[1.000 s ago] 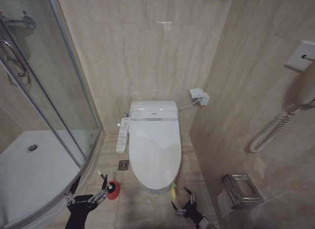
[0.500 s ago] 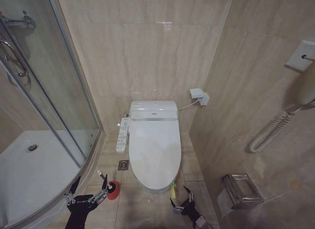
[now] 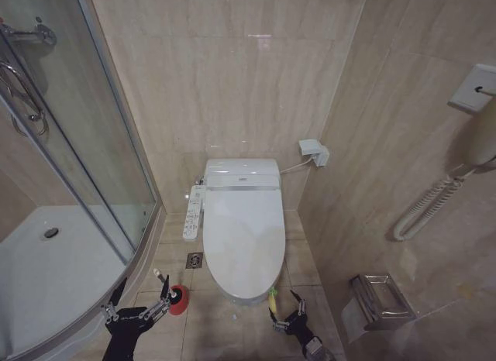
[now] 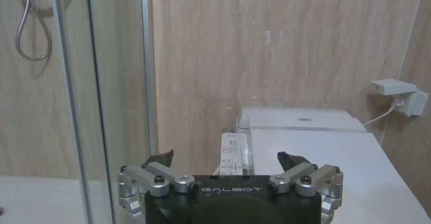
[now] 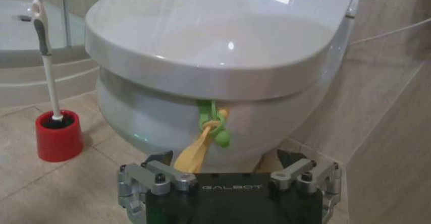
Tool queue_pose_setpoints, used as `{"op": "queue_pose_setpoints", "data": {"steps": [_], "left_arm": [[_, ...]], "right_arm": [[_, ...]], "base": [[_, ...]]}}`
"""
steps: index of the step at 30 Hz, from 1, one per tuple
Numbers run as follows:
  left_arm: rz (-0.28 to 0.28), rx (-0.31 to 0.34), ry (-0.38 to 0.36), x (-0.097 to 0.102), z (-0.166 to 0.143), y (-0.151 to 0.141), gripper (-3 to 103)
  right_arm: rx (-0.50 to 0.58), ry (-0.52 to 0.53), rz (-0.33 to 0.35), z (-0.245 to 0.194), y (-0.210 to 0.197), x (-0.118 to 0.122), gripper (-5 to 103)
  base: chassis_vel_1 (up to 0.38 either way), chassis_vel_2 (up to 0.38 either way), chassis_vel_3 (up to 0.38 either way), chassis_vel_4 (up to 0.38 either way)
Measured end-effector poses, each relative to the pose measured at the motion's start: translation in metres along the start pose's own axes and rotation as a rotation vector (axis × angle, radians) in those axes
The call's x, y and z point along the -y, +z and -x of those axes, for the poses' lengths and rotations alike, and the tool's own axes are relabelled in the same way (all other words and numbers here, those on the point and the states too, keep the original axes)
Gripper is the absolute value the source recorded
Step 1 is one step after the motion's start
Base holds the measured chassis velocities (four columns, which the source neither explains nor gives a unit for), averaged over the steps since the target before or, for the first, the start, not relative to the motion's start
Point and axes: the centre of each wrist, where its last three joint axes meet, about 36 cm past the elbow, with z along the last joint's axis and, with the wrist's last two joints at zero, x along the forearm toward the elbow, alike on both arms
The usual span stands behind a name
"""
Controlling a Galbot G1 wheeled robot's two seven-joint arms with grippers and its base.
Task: Open the toilet lid, clean the toilet bowl with a toilet brush, close the toilet lid, and flush.
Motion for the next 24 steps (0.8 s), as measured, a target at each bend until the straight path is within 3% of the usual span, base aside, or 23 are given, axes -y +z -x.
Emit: {"op": "queue_pose_setpoints", "data": {"steps": [24], "left_arm": [[0.0, 0.0, 0.0, 0.0, 0.0, 0.0, 100]], "right_arm": [[-0.008, 0.008, 0.006, 0.011, 0.0, -0.011, 101]], "base": [[0.0, 0.0, 0.0, 0.0]]}}
